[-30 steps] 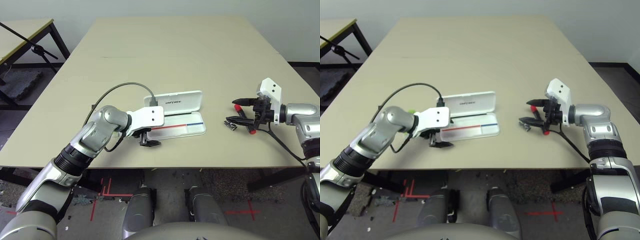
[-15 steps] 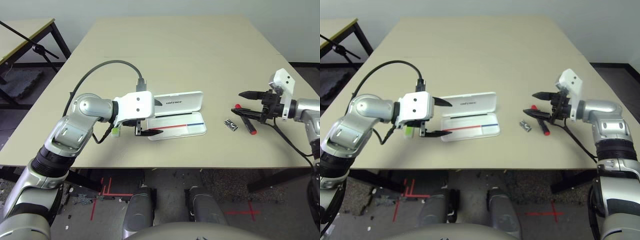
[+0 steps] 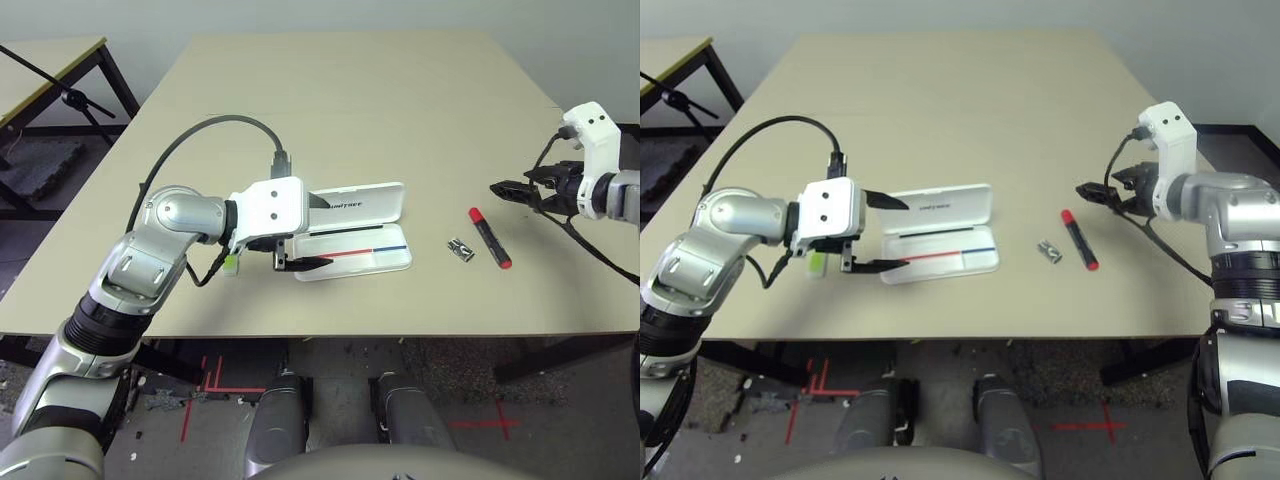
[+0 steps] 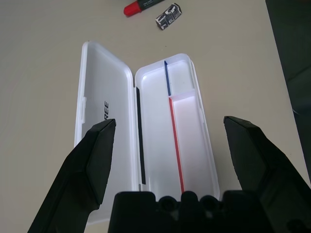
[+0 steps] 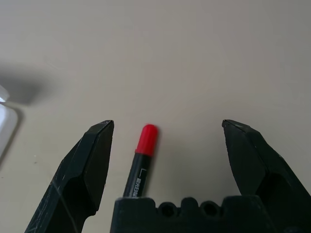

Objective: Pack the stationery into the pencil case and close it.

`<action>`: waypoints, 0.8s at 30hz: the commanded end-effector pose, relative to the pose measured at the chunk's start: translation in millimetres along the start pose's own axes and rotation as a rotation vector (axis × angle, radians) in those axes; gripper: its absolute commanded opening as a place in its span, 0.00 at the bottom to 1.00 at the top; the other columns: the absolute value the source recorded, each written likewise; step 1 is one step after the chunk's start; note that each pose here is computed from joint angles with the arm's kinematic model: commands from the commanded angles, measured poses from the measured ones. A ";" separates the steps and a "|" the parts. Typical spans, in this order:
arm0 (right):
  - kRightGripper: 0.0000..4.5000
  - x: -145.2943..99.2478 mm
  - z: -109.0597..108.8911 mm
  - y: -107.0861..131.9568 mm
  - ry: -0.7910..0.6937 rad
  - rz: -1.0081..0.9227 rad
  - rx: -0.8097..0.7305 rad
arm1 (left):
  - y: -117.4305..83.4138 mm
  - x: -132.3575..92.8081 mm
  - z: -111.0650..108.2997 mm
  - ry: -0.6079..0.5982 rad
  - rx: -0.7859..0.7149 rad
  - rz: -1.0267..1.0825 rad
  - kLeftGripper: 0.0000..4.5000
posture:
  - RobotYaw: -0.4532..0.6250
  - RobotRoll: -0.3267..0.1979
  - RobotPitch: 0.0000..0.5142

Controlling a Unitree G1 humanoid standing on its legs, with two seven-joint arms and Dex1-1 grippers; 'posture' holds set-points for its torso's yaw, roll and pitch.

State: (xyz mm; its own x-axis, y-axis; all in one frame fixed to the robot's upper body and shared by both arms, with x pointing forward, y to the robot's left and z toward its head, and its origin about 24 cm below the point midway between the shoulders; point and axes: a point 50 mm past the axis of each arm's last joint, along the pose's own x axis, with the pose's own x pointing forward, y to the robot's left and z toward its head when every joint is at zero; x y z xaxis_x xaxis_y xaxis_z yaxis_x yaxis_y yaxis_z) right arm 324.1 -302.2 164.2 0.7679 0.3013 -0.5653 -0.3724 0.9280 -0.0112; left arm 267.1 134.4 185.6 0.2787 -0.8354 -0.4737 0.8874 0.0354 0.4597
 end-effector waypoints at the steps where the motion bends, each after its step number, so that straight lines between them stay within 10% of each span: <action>1: 1.00 6.5 -8.5 1.8 0.068 -0.006 0.009 | -2.5 3.1 -4.6 0.012 -0.008 -0.009 0.99 | 0.43 0.62 0.14; 24: 1.00 41.5 -61.2 9.4 0.291 0.022 0.000 | -9.0 2.2 -4.1 0.031 -0.004 -0.002 0.99 | 0.47 0.62 0.13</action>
State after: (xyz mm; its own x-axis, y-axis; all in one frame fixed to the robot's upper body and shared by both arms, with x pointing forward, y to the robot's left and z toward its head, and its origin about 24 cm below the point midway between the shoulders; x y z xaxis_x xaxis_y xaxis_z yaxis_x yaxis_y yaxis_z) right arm 326.1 -292.0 104.3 0.6228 0.2619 -0.7373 -0.3990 0.9169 -0.0114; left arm 263.7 135.5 177.7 0.2872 -0.8273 -0.4828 0.8917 0.0468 0.4502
